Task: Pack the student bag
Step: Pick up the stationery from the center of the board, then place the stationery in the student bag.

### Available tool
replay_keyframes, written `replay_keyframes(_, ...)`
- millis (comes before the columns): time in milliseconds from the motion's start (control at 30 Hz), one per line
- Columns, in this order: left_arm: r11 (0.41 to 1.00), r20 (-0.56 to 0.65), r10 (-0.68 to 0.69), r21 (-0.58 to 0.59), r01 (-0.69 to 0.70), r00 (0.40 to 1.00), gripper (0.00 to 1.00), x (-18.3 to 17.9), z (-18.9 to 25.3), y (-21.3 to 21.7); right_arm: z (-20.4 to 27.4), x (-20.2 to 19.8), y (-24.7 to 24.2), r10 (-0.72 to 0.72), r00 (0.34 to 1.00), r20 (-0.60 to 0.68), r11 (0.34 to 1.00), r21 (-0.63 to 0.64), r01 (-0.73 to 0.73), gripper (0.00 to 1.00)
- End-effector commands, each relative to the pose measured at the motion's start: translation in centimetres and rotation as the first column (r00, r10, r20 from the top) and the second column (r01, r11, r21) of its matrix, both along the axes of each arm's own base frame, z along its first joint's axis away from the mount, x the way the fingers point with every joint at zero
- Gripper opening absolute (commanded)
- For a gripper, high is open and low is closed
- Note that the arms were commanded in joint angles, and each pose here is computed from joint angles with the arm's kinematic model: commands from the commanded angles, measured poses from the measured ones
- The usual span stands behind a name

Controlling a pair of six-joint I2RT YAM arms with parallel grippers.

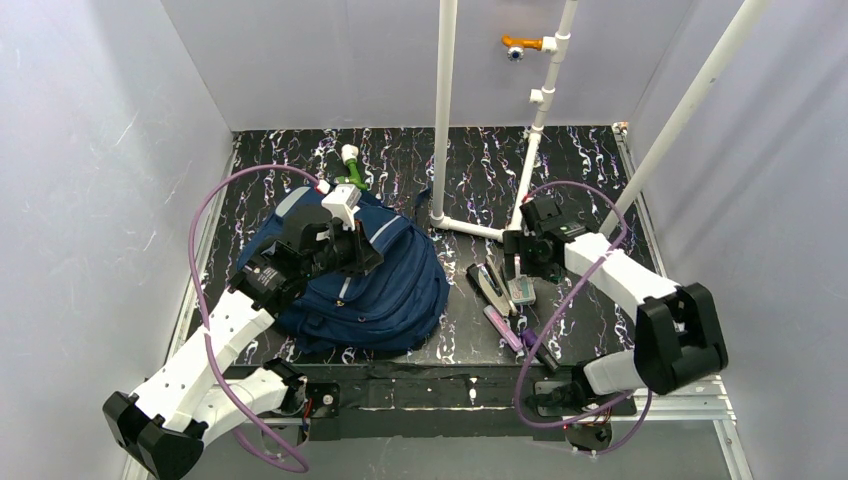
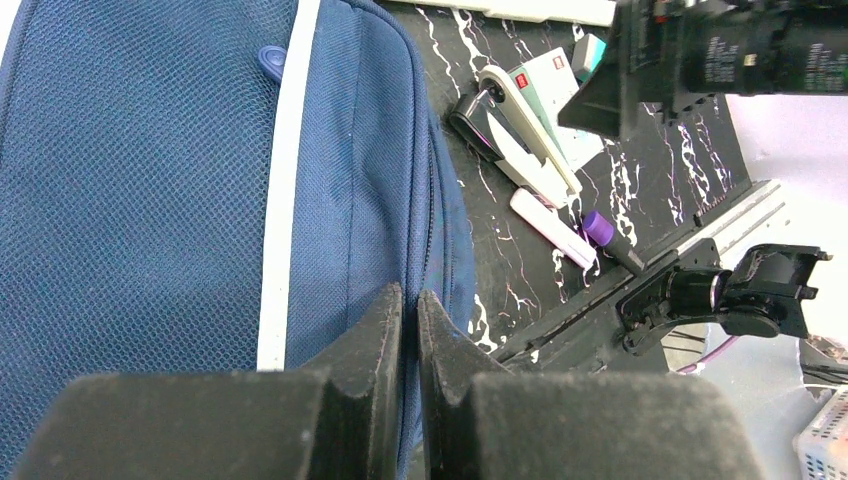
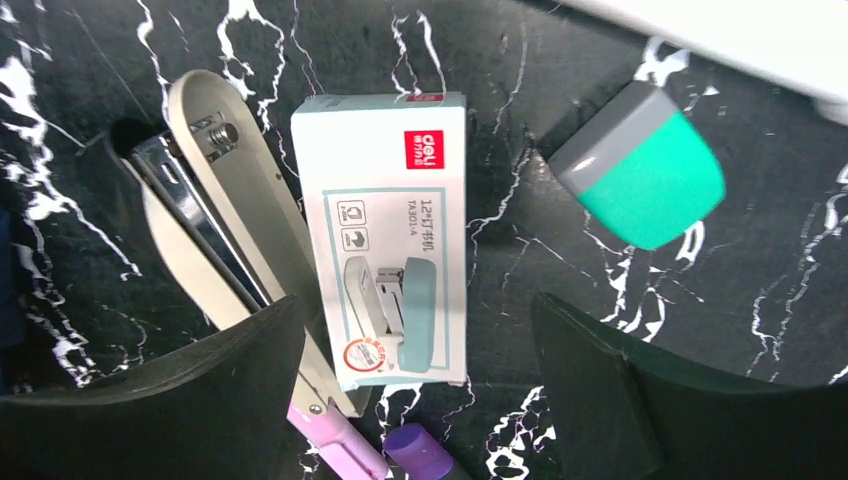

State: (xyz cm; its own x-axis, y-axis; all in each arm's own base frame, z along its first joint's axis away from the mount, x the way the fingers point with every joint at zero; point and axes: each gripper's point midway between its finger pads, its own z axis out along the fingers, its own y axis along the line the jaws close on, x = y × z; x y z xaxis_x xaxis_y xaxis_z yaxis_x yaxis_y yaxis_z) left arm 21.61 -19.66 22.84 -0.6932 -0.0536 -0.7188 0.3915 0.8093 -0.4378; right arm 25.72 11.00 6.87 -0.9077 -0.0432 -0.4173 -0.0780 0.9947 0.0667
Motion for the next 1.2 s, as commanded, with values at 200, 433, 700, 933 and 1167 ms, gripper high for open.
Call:
replay_keyframes(200, 0.992, 0.077, -0.076, -0.099, 0.084, 0.994, 0.0, -0.8, 4.3, -1.5, -2.5, 1.5, -0.1, -0.009, 1.0, -0.014, 0.989, -0.149, 0.007, 0.83)
replay_keyframes(433, 0.992, 0.103, -0.085, -0.088, 0.094, 0.991, 0.0, -0.6, 5.1, -1.4, -3.1, 1.7, 0.2, 0.02, 1.0, 0.019, 0.99, -0.138, -0.017, 0.67)
replay_keyframes(700, 0.988, 0.196, -0.106, -0.09, 0.126, 0.975, 0.0, -0.8, 6.9, -1.2, 3.6, 3.0, 1.5, 0.04, 0.995, 0.088, 0.996, -0.079, -0.033, 0.51)
replay_keyframes(933, 0.993, 0.238, -0.073, -0.071, 0.092, 0.969, 0.0, -0.2, 7.6, -0.5, 9.1, 2.4, 8.8, 0.143, 0.984, 0.107, 0.959, 0.233, -0.165, 0.4)
replay_keyframes(1167, 0.995, 0.28, -0.052, -0.063, 0.072, 0.959, 0.0, 0.4, 8.1, -0.2, 14.6, -1.2, 21.9, 0.238, 0.959, 0.153, 0.707, 0.65, -0.279, 0.41)
